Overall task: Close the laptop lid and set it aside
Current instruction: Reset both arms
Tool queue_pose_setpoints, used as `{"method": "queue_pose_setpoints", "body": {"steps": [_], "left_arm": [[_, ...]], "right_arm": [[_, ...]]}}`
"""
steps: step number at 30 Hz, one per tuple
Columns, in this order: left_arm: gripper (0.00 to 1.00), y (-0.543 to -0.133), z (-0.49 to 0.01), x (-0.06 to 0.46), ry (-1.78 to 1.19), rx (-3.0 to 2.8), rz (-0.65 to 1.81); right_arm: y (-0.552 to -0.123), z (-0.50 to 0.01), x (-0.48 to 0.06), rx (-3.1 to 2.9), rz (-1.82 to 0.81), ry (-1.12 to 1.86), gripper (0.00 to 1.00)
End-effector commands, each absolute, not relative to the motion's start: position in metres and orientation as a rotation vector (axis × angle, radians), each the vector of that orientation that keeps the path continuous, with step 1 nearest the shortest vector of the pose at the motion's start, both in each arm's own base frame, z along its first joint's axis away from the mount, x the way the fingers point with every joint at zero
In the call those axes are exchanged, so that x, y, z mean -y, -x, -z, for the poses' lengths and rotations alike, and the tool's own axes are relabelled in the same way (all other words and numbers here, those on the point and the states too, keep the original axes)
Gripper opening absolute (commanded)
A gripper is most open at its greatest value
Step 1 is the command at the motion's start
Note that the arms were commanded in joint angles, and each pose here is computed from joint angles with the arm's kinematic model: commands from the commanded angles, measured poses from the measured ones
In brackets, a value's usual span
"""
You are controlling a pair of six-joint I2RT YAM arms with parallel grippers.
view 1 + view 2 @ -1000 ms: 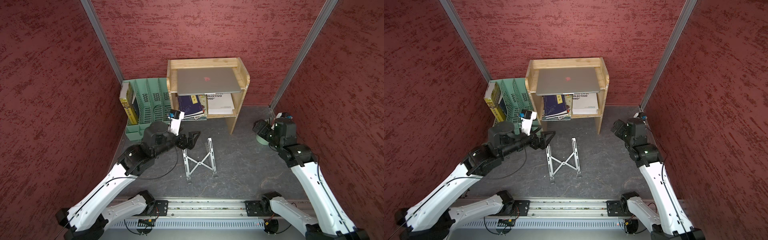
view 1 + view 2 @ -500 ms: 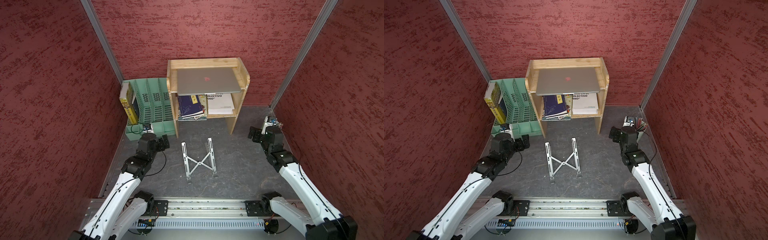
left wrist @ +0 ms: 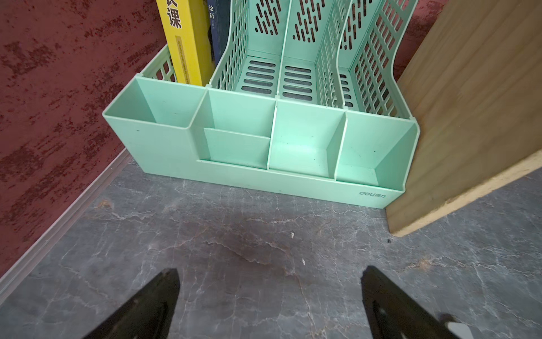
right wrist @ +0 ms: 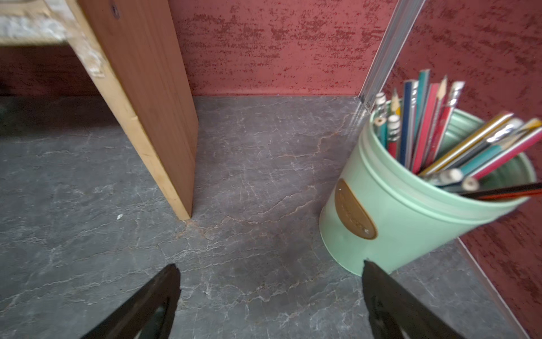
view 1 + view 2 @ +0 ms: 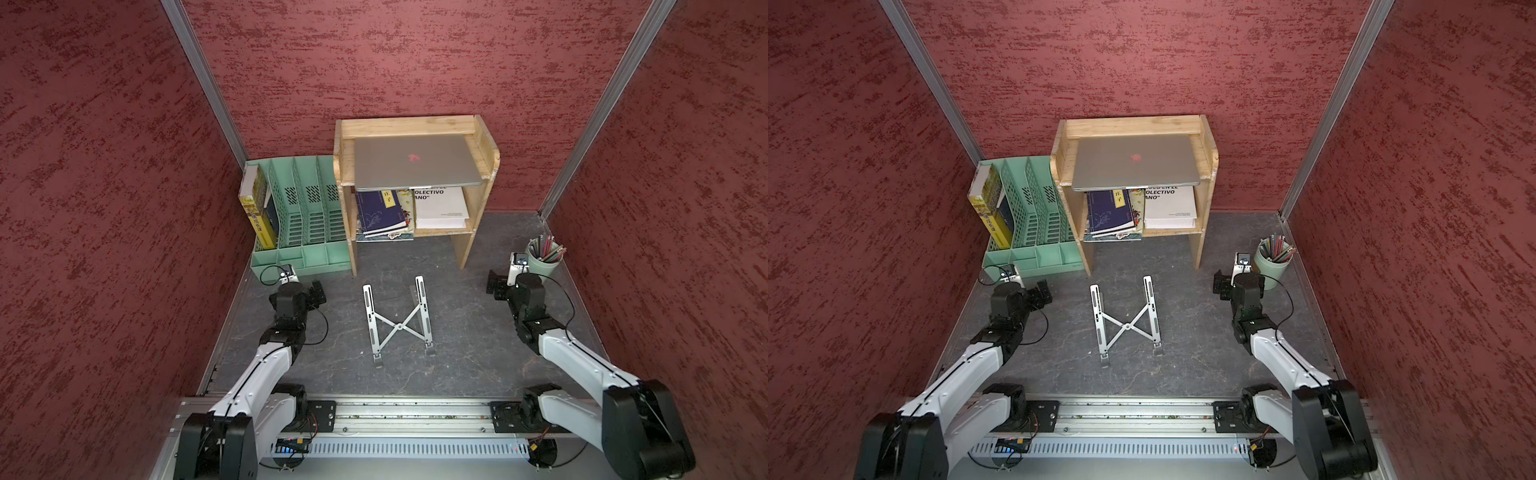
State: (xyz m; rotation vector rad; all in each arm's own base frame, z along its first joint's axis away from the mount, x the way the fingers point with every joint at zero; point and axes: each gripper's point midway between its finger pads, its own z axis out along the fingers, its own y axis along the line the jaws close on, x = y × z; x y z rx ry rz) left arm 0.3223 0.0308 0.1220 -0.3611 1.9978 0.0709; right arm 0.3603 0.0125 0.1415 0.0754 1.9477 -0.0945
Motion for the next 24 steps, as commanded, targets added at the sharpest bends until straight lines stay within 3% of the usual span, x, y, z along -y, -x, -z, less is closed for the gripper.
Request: {"method": "queue_pose_setpoints", "body": {"steps": [1, 9, 24], "left_arm": [[1.0, -0.345, -0.145, -0.03, 0.308, -1.837, -0.024], [1.0, -0.386, -0.134, -0.028, 0.2, -1.757, 0.015], [1.0, -0.4, -0.115, -0.016, 0.138, -1.816, 0.0]], "right_arm": [[-0.38, -0.165, -0.016, -1.777, 0.031, -0.03, 0.98], [-0.394, -0.121, -0.017, -1.775, -0.099, 0.052, 0.98], [-0.403, -0.117, -0.019, -1.82, -0.117, 0.069, 0.98]]}}
